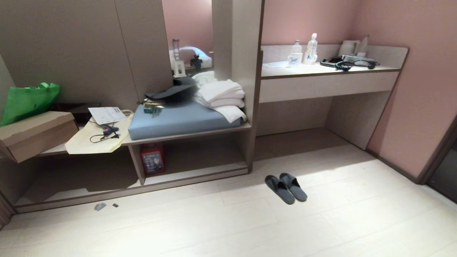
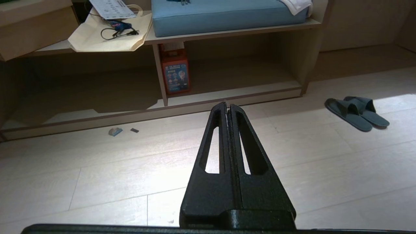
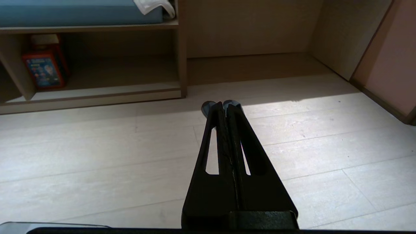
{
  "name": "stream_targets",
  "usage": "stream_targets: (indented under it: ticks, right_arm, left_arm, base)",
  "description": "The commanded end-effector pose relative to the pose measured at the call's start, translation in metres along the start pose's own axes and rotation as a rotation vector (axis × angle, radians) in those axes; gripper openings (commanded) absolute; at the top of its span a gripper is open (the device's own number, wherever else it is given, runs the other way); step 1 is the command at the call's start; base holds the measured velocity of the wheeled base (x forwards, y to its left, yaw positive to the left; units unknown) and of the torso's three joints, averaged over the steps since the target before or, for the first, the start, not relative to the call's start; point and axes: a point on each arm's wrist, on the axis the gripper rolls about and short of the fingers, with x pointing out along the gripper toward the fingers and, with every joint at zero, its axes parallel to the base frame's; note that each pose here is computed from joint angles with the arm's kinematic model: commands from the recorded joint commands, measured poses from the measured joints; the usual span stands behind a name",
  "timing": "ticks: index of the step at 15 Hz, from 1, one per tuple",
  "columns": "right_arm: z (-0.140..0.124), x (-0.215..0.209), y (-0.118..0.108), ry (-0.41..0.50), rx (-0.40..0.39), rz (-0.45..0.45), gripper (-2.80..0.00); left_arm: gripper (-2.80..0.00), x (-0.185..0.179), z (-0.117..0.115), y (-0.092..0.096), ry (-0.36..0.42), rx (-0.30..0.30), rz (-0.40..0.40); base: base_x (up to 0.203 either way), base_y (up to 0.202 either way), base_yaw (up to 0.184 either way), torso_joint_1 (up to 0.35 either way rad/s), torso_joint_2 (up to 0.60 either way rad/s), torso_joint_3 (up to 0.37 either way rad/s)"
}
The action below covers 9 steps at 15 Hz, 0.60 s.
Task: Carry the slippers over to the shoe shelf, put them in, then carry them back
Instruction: Pick up the slippers on the floor
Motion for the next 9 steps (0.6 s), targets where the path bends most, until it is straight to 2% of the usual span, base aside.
stream_targets:
  ticks: [1, 9]
  right_arm:
    - [0.0, 0.0, 0.0, 0.0, -0.002, 0.0, -2.8]
    - [0.0, 0.0, 0.0, 0.0, -0.012, 0.0, -2.8]
  left_arm:
    - [-2.8, 0.0, 0.0, 0.0, 0.0, 0.0, 0.0]
    - [-2.8, 0.0, 0.0, 0.0, 0.0, 0.0, 0.0]
  base:
    - [0.195, 0.0, -0.005, 0.006, 0.01, -0.002]
    - [0.196, 0.0, 0.0, 0.002, 0.0, 0.003]
